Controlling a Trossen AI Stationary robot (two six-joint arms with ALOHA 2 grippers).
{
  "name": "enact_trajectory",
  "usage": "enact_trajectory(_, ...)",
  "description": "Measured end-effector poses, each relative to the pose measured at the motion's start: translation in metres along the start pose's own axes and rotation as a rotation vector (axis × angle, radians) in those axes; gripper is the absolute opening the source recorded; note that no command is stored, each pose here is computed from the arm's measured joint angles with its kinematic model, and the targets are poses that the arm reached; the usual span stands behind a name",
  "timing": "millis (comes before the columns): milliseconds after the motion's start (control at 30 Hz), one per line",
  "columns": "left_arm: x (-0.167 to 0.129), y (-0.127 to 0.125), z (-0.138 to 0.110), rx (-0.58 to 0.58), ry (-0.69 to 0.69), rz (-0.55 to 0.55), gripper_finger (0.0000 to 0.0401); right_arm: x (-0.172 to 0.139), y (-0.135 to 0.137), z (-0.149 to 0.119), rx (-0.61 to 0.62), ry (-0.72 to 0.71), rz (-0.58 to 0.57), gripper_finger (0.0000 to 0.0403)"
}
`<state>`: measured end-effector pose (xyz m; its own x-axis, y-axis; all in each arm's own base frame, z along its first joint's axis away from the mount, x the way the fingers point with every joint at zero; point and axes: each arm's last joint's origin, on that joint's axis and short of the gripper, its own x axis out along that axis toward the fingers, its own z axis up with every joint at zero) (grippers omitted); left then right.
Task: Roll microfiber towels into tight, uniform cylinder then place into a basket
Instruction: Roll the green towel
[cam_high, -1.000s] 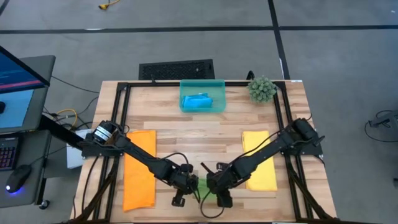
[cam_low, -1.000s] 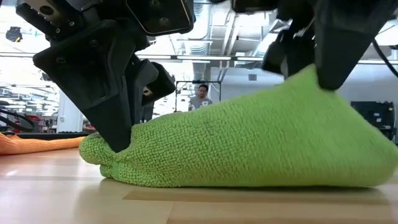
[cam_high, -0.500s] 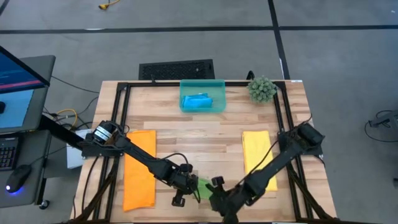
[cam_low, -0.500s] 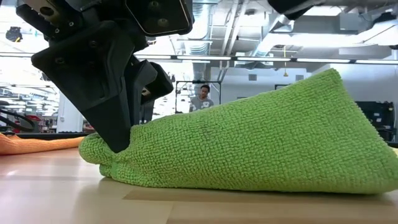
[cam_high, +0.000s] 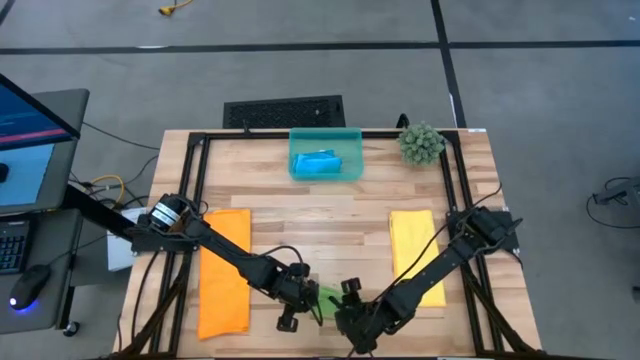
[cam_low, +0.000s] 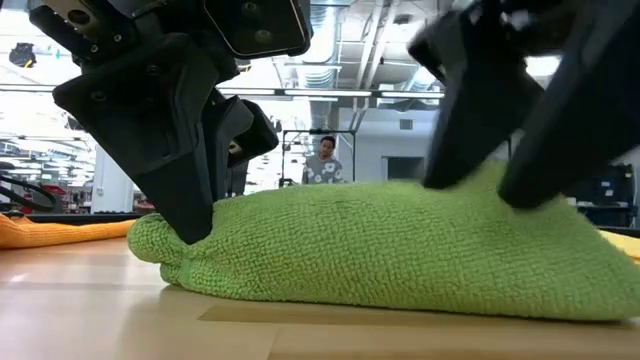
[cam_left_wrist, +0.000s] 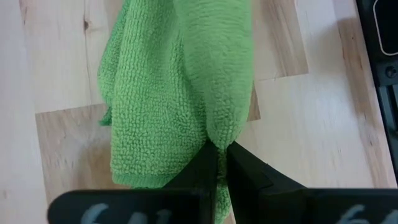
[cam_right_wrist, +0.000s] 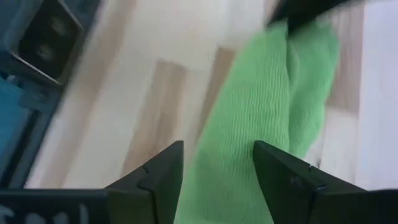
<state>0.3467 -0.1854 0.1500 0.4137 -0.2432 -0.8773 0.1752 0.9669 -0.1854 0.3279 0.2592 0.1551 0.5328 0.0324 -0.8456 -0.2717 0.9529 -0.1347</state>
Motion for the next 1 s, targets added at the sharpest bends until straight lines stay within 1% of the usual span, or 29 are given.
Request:
enact_trajectory(67, 0.000, 0.000, 0.000, -0.001, 0.000, 0.000, 0.0013, 0.000, -0.002, -0.001, 0.053, 0.014, -0.006, 0.0214)
enact_trajectory(167, 0.000, 0.000, 0.000, -0.001, 0.000, 0.001, 0.0013, 0.001, -0.001, -0.001, 0.065, 0.013, -0.004, 0.0214)
enact_trajectory(233, 0.000, 0.000, 0.000, -0.001, 0.000, 0.001, 0.0013, 0.009, 0.002, -0.003, 0.067, 0.021, -0.003, 0.0214)
enact_trajectory(300, 0.000, 0.000, 0.001, -0.001, -0.006, 0.004, 0.0013, 0.018, 0.003, -0.012, 0.050, 0.072, -0.030, 0.0214)
enact_trajectory(400, 0.000, 0.000, 0.000, -0.002, -0.002, 0.008, 0.0013, 0.031, 0.004, -0.015, 0.083, 0.090, -0.037, 0.0214)
enact_trajectory(567, -0.001, 0.001, 0.000, -0.002, -0.002, 0.010, 0.0013, 0.036, 0.002, -0.017, 0.164, 0.107, -0.048, 0.0214)
enact_trajectory(767, -0.001, 0.002, 0.001, 0.010, -0.012, 0.053, 0.0013, 0.037, 0.003, -0.018, 0.187, 0.110, -0.043, 0.0209)
enact_trajectory(833, -0.004, 0.002, 0.001, 0.011, -0.020, 0.056, 0.0013, 0.037, 0.003, -0.018, 0.197, 0.111, -0.044, 0.0197)
enact_trajectory(900, -0.010, 0.001, 0.002, 0.012, -0.027, 0.057, 0.0013, 0.038, 0.003, -0.019, 0.198, 0.114, -0.045, 0.0176)
enact_trajectory(1000, -0.022, 0.001, 0.004, 0.013, -0.044, 0.081, 0.0014, 0.038, 0.002, -0.019, 0.210, 0.115, -0.043, 0.0127)
